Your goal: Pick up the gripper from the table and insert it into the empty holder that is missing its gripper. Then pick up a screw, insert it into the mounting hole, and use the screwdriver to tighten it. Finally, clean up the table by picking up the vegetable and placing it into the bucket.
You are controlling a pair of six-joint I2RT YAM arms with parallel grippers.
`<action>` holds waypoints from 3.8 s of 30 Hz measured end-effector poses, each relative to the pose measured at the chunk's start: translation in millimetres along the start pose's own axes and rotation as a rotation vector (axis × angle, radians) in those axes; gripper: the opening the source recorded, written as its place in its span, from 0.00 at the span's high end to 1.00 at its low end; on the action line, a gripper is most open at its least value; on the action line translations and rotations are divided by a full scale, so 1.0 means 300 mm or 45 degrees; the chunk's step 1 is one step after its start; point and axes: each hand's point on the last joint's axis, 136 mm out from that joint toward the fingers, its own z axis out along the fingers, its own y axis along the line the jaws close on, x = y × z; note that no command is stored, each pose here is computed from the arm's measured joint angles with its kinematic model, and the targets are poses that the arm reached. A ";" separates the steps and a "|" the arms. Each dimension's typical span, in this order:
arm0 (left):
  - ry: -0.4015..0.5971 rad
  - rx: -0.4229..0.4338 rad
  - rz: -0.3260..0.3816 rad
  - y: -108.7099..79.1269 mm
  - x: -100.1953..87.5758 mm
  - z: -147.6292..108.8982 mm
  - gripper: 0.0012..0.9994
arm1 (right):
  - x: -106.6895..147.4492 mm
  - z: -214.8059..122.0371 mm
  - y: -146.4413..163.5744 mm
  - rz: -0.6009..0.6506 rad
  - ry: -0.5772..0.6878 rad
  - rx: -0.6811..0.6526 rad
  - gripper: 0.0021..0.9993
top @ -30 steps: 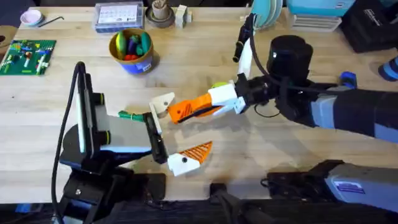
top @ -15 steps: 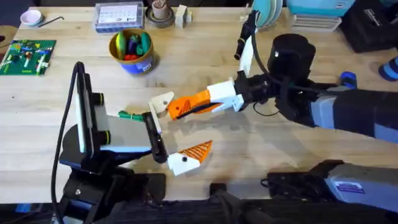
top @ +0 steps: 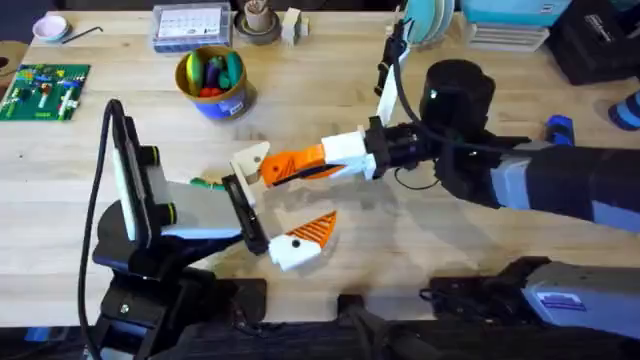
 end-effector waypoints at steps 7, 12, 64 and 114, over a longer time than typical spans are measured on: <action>0.003 -0.016 -0.017 0.009 0.002 -0.001 0.01 | -0.013 0.016 -0.012 -0.040 0.005 -0.028 0.99; 0.004 0.008 0.013 -0.002 0.003 -0.001 0.01 | -0.010 0.020 -0.013 -0.028 0.017 -0.038 0.99; 0.005 0.096 0.051 -0.040 0.007 -0.004 0.01 | -0.034 0.072 0.003 -0.029 -0.024 -0.013 0.99; 0.003 0.253 0.082 -0.114 0.011 -0.009 0.01 | -0.251 -0.243 -0.082 -0.193 -0.301 0.035 0.01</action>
